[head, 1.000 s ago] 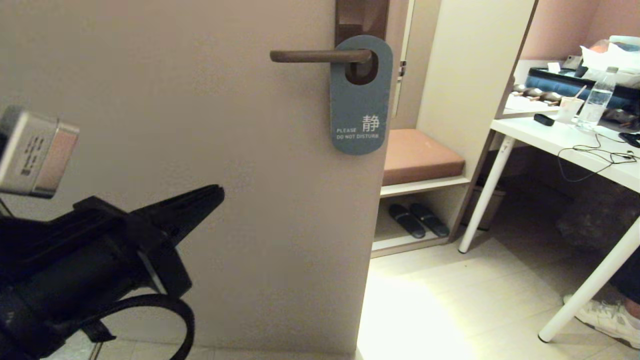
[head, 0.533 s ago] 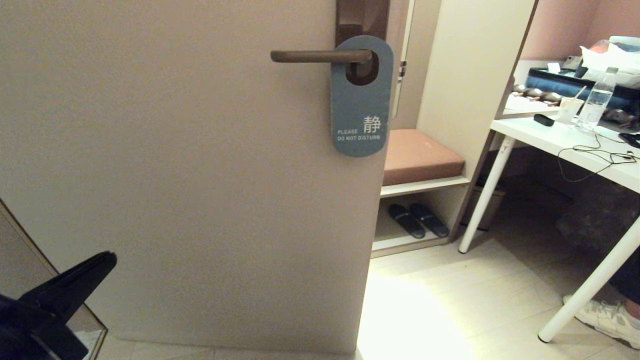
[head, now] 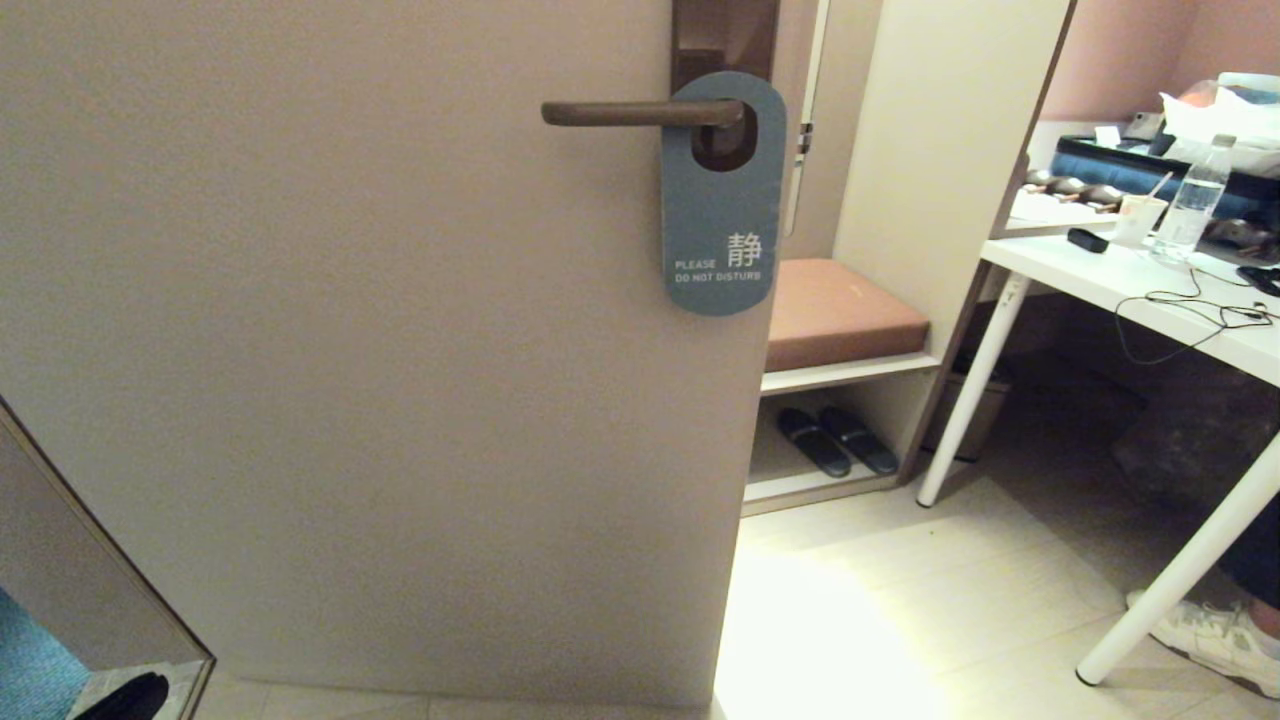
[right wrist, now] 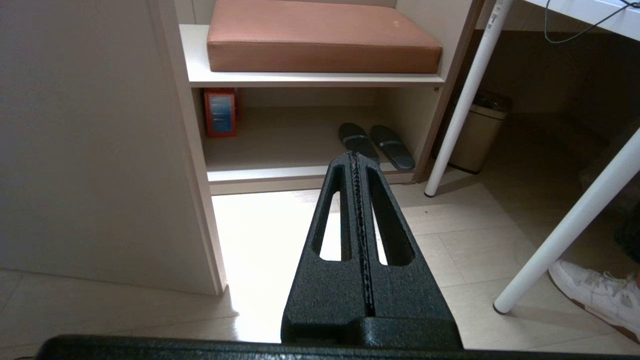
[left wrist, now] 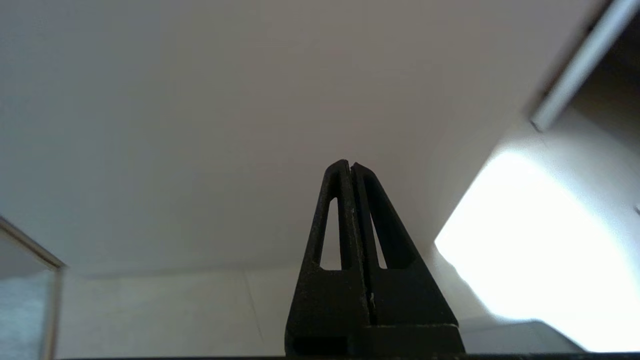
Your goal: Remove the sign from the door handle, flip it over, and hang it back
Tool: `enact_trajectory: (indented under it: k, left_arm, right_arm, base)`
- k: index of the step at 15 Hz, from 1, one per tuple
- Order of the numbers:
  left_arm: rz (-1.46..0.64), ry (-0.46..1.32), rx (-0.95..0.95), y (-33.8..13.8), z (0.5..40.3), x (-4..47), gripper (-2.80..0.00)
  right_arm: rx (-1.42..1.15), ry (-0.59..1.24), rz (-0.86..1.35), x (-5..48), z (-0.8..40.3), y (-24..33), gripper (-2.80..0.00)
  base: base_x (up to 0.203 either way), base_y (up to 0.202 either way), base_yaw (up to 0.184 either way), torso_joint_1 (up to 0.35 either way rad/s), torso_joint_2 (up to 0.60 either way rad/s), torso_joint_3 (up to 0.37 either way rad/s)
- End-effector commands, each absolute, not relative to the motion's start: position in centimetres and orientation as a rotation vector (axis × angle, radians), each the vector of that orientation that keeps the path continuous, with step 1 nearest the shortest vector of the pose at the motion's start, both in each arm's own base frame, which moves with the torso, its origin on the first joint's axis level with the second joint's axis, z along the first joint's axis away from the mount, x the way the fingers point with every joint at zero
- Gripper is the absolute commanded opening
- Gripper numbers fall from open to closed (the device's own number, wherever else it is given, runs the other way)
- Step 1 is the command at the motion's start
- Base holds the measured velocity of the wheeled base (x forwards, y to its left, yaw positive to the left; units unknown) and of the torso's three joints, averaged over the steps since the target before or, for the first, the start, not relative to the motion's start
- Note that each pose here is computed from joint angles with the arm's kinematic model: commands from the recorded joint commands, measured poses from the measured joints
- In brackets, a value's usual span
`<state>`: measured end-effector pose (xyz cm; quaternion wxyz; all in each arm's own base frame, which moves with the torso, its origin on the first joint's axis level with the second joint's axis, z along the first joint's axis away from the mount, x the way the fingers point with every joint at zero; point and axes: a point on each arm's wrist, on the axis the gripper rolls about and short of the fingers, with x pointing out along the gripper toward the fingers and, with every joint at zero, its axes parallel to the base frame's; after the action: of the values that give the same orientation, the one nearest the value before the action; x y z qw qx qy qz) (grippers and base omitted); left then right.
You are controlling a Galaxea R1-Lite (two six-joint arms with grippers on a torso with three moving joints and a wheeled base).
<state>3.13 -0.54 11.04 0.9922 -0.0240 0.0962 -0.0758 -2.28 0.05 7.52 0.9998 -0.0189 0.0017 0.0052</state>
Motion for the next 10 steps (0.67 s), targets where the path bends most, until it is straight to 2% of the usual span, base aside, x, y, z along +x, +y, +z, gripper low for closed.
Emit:
enact_trajectory:
  k: [1, 5, 10]
  left_arm:
    - [-0.148, 0.174, -0.06, -0.3, 10.3, 1.8, -2.8]
    - [-0.079, 0.137, -0.07, -0.1, 8.7, -0.4, -2.8]
    - [-0.035, 0.111, -0.07, -0.1, 8.4, -0.9, -2.8]
  right_arm:
    - [-0.038, 0.003, 0.011, -2.3, 7.5, 0.1, -2.8]
    - [-0.038, 0.003, 0.012, -2.3, 7.5, 0.1, -2.8]
    - [-0.038, 0.003, 0.011, -2.3, 7.5, 0.1, -2.8]
  base:
    - [0.0, 0.0, 0.0, 0.0, 0.0, 0.0]
    - [0.0, 0.0, 0.0, 0.0, 0.0, 0.0]
    - [0.0, 0.0, 0.0, 0.0, 0.0, 0.0]
